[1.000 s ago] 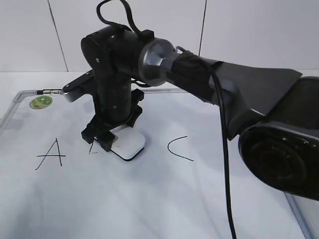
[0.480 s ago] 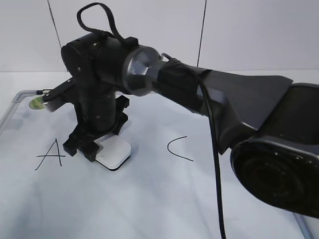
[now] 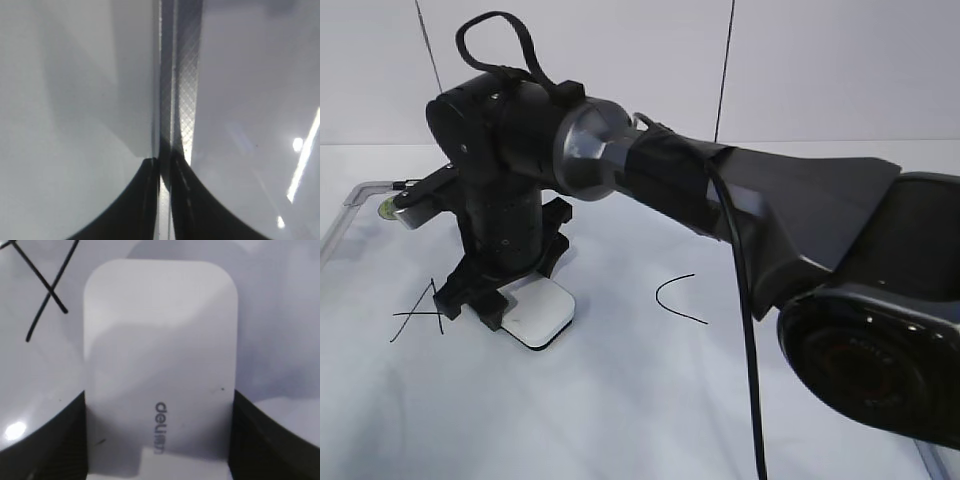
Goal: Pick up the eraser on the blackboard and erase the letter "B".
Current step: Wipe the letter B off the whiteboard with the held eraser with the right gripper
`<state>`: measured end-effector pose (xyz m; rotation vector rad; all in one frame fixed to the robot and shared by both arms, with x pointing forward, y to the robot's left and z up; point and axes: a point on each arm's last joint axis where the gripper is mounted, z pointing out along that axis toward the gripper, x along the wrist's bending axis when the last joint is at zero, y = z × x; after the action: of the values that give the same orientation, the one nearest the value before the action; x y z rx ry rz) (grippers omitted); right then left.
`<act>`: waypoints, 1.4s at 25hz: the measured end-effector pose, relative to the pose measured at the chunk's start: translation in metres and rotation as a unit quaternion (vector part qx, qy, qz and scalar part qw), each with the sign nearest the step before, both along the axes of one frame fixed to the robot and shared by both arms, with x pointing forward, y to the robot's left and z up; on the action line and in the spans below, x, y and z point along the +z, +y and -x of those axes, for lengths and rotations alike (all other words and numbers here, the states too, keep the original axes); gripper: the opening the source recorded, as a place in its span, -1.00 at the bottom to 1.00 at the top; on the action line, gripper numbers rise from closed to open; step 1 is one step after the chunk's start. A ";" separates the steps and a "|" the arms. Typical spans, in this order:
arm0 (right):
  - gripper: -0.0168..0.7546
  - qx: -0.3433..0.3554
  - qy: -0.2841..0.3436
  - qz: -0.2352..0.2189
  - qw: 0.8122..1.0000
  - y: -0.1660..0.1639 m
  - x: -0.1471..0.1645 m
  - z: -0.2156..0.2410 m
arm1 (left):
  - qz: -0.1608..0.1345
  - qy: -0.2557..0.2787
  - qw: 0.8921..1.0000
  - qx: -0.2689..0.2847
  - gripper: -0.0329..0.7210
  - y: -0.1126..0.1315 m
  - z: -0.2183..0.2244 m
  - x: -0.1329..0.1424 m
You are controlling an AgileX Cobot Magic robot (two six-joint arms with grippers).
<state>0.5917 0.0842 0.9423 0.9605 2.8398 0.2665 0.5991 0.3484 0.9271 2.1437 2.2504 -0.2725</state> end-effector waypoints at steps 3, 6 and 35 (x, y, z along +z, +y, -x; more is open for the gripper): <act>0.37 -0.014 0.001 -0.002 1.000 -0.003 0.000 -0.003 | 0.000 0.000 1.000 0.000 -0.73 0.000 0.000 0.000; 0.37 -0.040 0.009 -0.011 0.999 -0.010 0.000 -0.011 | 0.000 0.000 1.000 0.000 -0.73 0.000 0.000 0.000; 0.37 -0.092 0.030 -0.019 0.995 -0.042 0.006 -0.024 | 0.000 0.000 1.000 0.000 -0.73 0.000 0.000 0.000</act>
<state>0.6154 0.0419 0.9487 1.2495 2.7821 0.2762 0.5991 0.3484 0.9271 2.1437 2.2504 -0.2725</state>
